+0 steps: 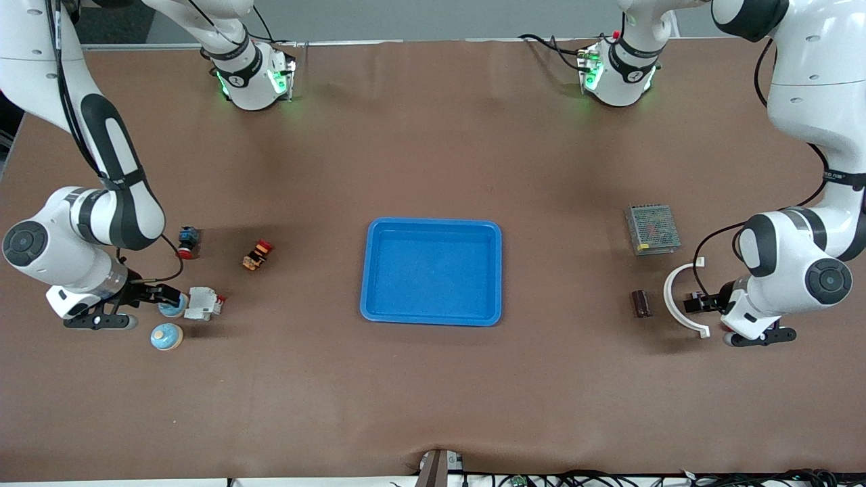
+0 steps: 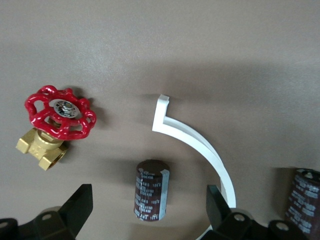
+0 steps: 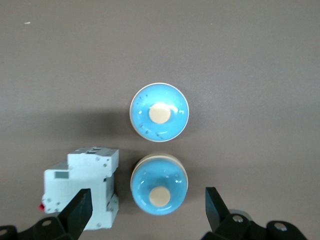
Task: Place electrolytic capacitor and blue bell in tray
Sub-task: 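Grasp the capacitor with the left gripper while the right gripper grasps the bell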
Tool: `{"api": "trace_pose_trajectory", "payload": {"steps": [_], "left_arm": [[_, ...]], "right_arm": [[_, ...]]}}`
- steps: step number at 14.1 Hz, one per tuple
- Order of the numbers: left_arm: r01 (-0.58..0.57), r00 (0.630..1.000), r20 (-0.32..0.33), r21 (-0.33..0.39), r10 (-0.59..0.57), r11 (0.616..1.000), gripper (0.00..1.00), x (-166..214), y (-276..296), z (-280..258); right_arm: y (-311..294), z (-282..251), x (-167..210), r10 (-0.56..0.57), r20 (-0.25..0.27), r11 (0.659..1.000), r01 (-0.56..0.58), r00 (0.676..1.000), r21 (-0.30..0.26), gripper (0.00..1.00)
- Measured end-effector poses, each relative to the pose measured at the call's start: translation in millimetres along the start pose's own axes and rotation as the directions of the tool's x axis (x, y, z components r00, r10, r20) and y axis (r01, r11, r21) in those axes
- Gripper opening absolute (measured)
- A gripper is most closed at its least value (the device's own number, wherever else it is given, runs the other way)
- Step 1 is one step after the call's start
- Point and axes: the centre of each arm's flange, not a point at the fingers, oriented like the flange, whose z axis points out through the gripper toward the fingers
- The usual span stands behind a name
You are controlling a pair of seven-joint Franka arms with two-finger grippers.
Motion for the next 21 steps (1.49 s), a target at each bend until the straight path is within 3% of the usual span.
{"api": "trace_pose_trajectory", "payload": {"steps": [8,15,21], "left_arm": [[0.006,1.000,0.010,-0.001,-0.006,1.000,1.00,-1,-4,14],[0.007,1.000,0.019,-0.002,-0.007,1.000,1.00,-1,-4,25],[0.007,1.000,0.018,-0.002,-0.007,1.000,0.41,-1,-4,25]], "right_arm": [[14,46,-5,-0.023,-0.040,1.000,0.022,0.999,-0.011,1.00],[16,61,-9,-0.019,-0.031,1.000,0.019,0.999,-0.009,1.00],[16,62,-9,-0.018,-0.030,1.000,0.018,0.999,-0.008,1.00]]}}
